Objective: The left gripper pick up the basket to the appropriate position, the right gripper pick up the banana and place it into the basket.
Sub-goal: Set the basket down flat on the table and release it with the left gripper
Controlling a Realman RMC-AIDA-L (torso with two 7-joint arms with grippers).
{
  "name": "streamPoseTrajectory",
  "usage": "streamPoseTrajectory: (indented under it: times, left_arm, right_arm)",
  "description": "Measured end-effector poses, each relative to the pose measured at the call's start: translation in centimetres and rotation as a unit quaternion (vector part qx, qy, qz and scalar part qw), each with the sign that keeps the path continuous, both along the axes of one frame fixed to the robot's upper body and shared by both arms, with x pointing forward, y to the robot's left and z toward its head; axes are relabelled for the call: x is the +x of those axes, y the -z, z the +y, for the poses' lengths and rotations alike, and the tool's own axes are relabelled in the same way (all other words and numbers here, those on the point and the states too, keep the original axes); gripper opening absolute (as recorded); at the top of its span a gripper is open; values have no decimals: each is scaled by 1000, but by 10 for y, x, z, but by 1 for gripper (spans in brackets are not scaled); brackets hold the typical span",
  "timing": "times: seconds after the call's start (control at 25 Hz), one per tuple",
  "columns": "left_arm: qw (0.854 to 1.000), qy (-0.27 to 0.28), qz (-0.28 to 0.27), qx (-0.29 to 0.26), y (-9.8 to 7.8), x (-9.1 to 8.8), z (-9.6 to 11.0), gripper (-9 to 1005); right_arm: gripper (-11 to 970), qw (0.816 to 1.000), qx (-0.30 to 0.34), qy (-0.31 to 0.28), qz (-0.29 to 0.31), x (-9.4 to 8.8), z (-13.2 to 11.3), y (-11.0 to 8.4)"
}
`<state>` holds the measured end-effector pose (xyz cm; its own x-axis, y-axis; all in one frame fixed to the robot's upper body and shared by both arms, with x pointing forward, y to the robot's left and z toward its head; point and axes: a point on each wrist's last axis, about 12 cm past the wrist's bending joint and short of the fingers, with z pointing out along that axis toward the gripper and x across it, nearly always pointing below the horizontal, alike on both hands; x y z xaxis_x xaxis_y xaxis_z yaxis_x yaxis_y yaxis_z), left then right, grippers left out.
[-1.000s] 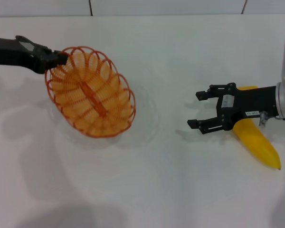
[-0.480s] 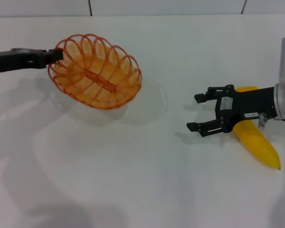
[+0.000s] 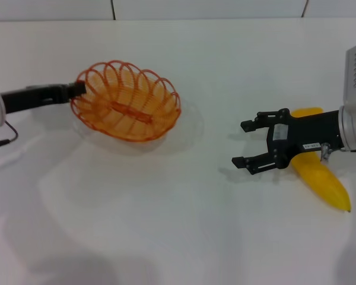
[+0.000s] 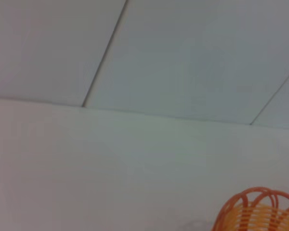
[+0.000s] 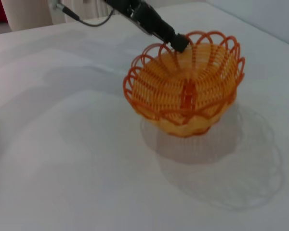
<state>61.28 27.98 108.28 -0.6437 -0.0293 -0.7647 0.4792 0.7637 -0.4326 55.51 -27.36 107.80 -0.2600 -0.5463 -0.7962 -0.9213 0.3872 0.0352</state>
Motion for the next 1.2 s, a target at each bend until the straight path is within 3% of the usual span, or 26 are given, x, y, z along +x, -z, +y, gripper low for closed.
streamPoseTrajectory:
  times: [0.52, 1.2]
  left_arm:
    - [997, -49, -5, -56, 12, 6, -22, 48]
    - [997, -60, 39, -42, 39, -4, -39, 47]
  right_arm:
    - [893, 1000, -11, -23, 7, 2, 10, 0]
    - [894, 1000, -11, -24, 11, 3, 13, -1]
